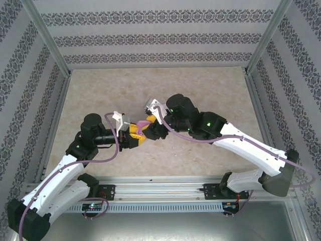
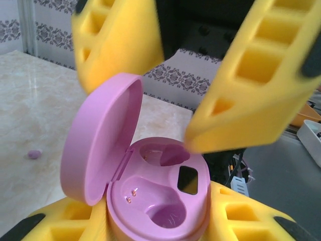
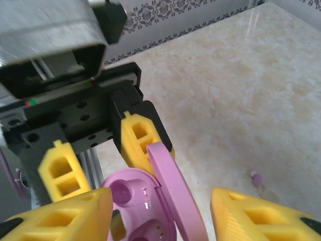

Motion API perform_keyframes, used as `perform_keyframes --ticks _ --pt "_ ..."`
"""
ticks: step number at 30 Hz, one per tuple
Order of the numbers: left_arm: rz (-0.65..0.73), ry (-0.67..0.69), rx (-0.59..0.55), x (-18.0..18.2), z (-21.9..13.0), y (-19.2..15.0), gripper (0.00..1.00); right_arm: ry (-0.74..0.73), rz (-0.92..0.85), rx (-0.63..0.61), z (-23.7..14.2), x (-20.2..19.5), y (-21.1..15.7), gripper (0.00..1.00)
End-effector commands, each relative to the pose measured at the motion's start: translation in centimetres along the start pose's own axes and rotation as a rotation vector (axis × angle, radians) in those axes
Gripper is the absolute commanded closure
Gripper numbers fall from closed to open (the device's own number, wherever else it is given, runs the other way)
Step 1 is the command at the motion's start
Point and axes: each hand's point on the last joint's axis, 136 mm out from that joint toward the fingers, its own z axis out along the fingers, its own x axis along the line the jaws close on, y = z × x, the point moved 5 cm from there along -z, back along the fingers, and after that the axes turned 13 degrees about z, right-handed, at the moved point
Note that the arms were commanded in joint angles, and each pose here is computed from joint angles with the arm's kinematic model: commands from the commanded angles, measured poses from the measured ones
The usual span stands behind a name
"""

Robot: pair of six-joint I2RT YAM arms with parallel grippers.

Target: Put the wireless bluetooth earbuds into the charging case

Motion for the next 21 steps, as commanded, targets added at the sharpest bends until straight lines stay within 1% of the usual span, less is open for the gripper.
perform_keyframes --ticks 1,5,8,12,15,18,21 --pt "-0.010 0.052 0.008 0.2 -0.5 0.6 0.71 0.042 0.089 -0.038 -1.6 0.9 1.5 0.44" --pt "-0.037 0.078 0.028 0.3 -0.6 0.1 0.71 0.032 0.178 -0.085 -3.2 0.7 2.6 0.42" --pt "-0.049 0.087 0.034 0.2 -0.7 -0.3 0.72 -0.001 0.261 -0.114 -4.2 -0.1 3.3 0.42" --pt "-0.056 0.096 0.037 -0.1 -1.0 -0.6 0.72 -0.109 0.390 -0.110 -4.2 -3.2 3.2 0.41" --pt "-0.058 0.113 0.045 -0.4 -1.4 -0.9 0.73 -0.211 0.506 -0.050 -2.8 -6.6 1.9 0.41" --pt "-0.061 0.125 0.050 -0.7 -1.8 -1.2 0.74 -0.293 0.587 0.054 0.0 -10.0 -0.1 0.43" --pt "-0.067 0.131 0.059 -1.2 -2.1 -1.6 0.74 -0.311 0.643 0.152 3.4 -12.5 -1.6 0.47"
